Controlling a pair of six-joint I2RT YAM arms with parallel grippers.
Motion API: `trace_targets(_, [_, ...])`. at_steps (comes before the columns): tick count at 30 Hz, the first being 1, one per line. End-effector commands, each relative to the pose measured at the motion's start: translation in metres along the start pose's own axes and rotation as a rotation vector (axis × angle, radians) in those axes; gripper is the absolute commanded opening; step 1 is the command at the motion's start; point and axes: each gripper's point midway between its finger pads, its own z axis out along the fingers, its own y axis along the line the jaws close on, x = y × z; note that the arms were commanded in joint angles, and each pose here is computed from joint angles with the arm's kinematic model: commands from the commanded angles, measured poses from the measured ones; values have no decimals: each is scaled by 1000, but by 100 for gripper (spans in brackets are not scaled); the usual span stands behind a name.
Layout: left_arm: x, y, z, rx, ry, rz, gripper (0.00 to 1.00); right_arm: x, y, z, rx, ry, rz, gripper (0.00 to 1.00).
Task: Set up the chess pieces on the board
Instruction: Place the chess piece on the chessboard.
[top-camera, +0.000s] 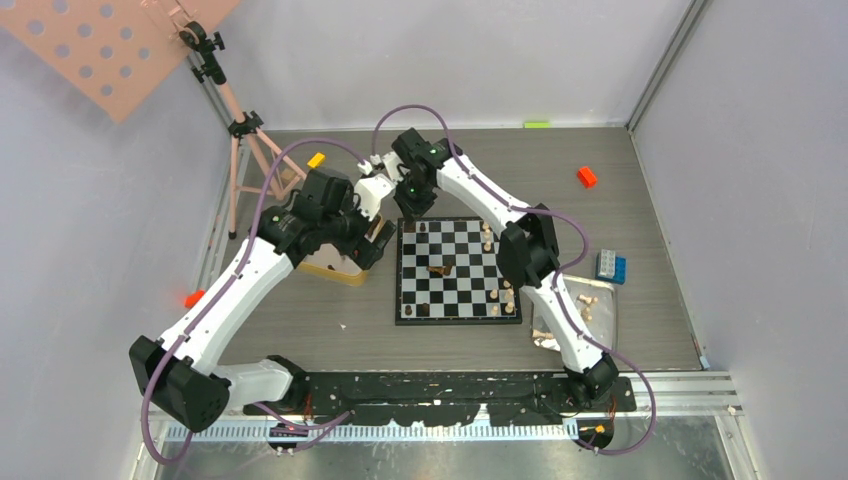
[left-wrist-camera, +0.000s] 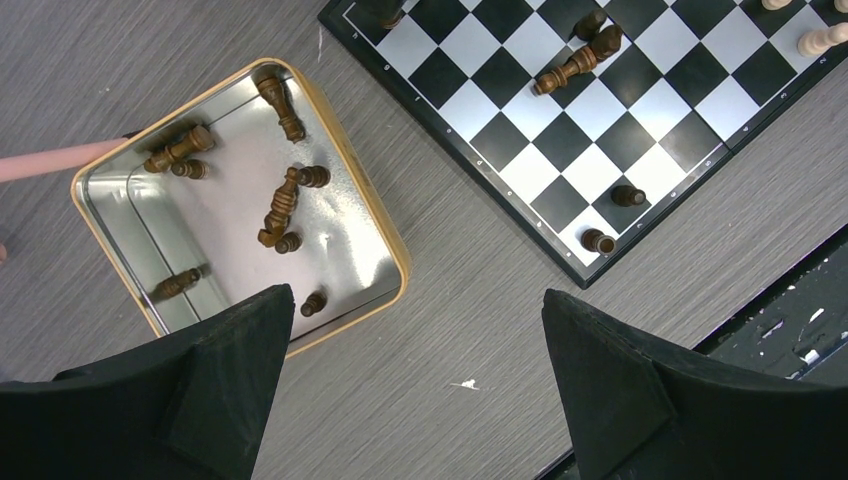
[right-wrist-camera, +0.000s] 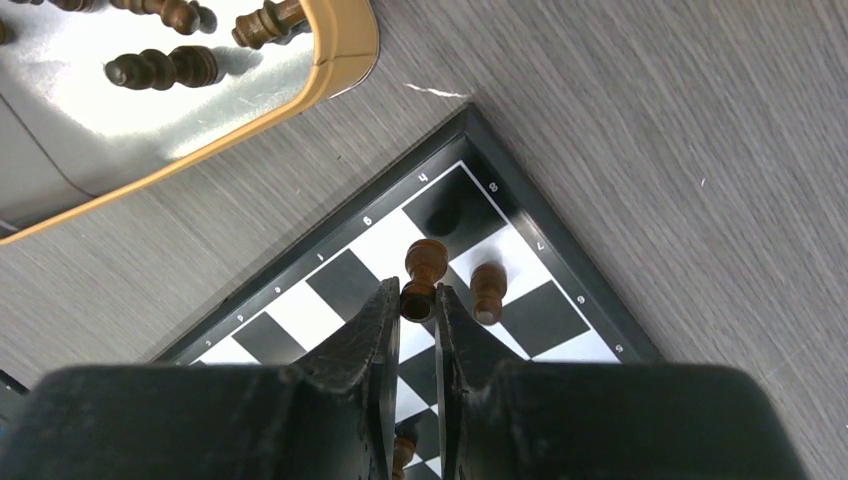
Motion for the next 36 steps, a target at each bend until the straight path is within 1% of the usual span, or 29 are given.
trace_targets(1, [-19, 0, -17, -1, -71, 9, 99, -14, 1, -4, 11, -37, 0, 4])
trace_targets(15, [-17, 1, -14, 0, -64, 11, 99, -16, -5, 8, 33, -38, -12, 5])
trace_targets(17, [-17, 0, -14, 0, -64, 13, 99, -16, -5, 8, 33, -36, -14, 7])
trace_targets(21, [-16, 1, -13, -2, -63, 14, 99, -15, -6, 9, 38, -34, -19, 14])
trace_targets(30, [-16, 2, -14, -6, -65, 15, 99, -19, -6, 12, 49, -43, -29, 17])
trace_targets(32, [-16, 1, -14, -3, -65, 15, 99, -19, -6, 12, 50, -41, -30, 19])
trace_targets(34, [-16, 1, -14, -4, -64, 14, 99, -19, -6, 12, 51, -44, -30, 22])
trace_targets(36, [-16, 1, -14, -4, -64, 13, 99, -20, -5, 10, 52, -46, -30, 27])
